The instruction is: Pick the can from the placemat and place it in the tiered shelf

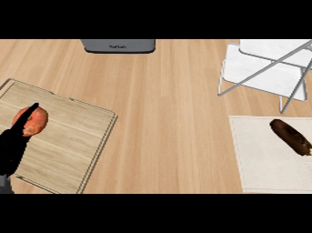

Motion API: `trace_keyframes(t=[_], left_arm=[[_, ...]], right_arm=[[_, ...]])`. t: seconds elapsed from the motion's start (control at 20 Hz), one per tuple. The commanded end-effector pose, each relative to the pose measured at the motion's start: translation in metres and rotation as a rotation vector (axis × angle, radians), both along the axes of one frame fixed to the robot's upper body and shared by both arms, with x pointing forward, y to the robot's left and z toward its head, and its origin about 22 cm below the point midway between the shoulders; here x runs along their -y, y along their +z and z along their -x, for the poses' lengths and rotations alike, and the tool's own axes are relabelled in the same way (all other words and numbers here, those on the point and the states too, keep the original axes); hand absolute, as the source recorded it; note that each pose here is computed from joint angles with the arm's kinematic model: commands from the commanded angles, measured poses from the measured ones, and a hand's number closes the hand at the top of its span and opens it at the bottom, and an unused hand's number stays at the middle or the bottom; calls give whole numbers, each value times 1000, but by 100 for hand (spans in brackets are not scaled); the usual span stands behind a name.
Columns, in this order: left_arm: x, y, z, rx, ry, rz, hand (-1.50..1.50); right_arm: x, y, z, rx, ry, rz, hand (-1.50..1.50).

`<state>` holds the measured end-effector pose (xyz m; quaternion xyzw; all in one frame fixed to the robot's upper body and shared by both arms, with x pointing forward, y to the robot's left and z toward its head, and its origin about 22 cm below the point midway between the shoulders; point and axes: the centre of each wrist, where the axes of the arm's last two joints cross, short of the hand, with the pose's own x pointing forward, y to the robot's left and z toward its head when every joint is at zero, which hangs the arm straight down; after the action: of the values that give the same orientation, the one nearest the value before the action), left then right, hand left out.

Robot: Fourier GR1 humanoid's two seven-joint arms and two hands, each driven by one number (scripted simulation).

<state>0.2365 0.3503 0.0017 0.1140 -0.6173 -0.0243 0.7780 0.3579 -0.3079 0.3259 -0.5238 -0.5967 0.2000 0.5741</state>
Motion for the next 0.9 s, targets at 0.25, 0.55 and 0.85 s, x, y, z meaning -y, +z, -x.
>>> trace_keyframes(t=[0.25,0.55,0.85], left_arm=[[13,-12,9,0,5,11,0],[2,-1,-8,-4,-1,-17,0],[3,19,-13,1,4,-10,0]], right_arm=[[31,-44,-34,-32,-122,-62,-150],[57,-36,-44,-26,-72,5,-150],[57,-33,-42,53,-15,-162,-150]])
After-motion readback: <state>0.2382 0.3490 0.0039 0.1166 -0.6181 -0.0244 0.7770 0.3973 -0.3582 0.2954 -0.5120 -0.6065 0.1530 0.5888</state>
